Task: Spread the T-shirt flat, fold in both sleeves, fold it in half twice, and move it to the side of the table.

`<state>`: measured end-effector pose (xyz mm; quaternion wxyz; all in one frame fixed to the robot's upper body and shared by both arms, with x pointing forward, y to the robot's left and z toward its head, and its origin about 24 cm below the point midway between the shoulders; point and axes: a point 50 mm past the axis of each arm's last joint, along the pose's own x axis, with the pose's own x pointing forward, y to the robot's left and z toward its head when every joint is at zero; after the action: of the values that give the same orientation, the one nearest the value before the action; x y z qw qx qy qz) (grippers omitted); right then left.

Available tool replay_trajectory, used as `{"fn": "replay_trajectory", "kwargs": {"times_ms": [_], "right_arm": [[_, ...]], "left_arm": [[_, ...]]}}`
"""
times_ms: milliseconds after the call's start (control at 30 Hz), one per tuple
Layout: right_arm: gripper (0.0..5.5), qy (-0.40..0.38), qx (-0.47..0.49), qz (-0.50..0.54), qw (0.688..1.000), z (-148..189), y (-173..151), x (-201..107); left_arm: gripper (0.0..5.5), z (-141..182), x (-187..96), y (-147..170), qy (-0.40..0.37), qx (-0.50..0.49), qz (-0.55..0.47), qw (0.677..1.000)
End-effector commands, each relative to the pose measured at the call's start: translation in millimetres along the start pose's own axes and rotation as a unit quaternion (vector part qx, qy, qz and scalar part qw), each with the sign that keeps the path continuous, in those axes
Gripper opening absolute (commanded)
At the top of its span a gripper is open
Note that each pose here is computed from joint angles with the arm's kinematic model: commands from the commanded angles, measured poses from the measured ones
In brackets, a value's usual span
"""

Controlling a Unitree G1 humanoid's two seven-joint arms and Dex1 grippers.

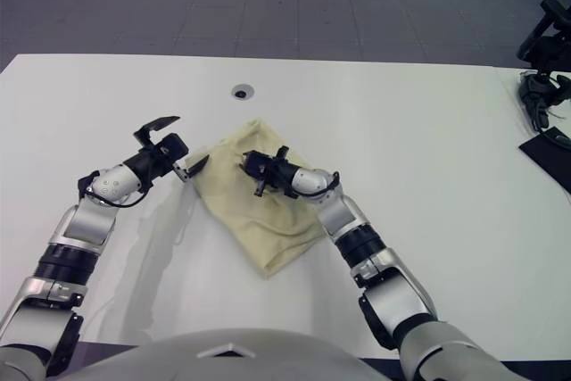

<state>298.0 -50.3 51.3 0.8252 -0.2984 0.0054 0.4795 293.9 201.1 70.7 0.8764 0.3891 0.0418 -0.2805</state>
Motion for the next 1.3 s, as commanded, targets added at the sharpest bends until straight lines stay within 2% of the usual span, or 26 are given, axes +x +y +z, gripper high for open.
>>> {"fn": "replay_trajectory", "kwargs": {"times_ms": [33, 100, 467, 567, 733, 1100, 1300], "right_arm": [[0.23, 0.018, -0.002, 0.014, 1.000, -6, 4, 1], [0.01, 0.026, -0.004, 0.021, 0.999, -10, 6, 0], [0.01, 0.044, -0.031, 0.031, 0.998, -15, 8, 0], [0.01, 0.024, -0.033, 0.030, 0.999, -11, 8, -1], [0.91, 0.008, -0.032, 0.019, 0.999, -6, 3, -6], [2.75, 0.037, -0.049, 0.014, 0.998, -20, 2, -2], [1.69, 0.031, -0.048, 0.018, 0.998, -20, 4, 2]], "left_arm": [[5.40, 0, 1, 0, 0.001, 0.007, 0.001, 1.000], [5.40, 1, 1, -1, 0.001, 0.007, 0.000, 1.000], [5.40, 2, 2, -3, -0.001, 0.006, -0.004, 1.000], [5.40, 2, 1, -4, -0.002, 0.007, -0.006, 1.000], [5.40, 2, 2, -4, -0.001, 0.006, -0.005, 1.000], [5.40, 4, 3, -5, -0.003, 0.004, -0.006, 1.000], [5.40, 2, 2, -6, -0.001, 0.004, -0.006, 1.000]]}}
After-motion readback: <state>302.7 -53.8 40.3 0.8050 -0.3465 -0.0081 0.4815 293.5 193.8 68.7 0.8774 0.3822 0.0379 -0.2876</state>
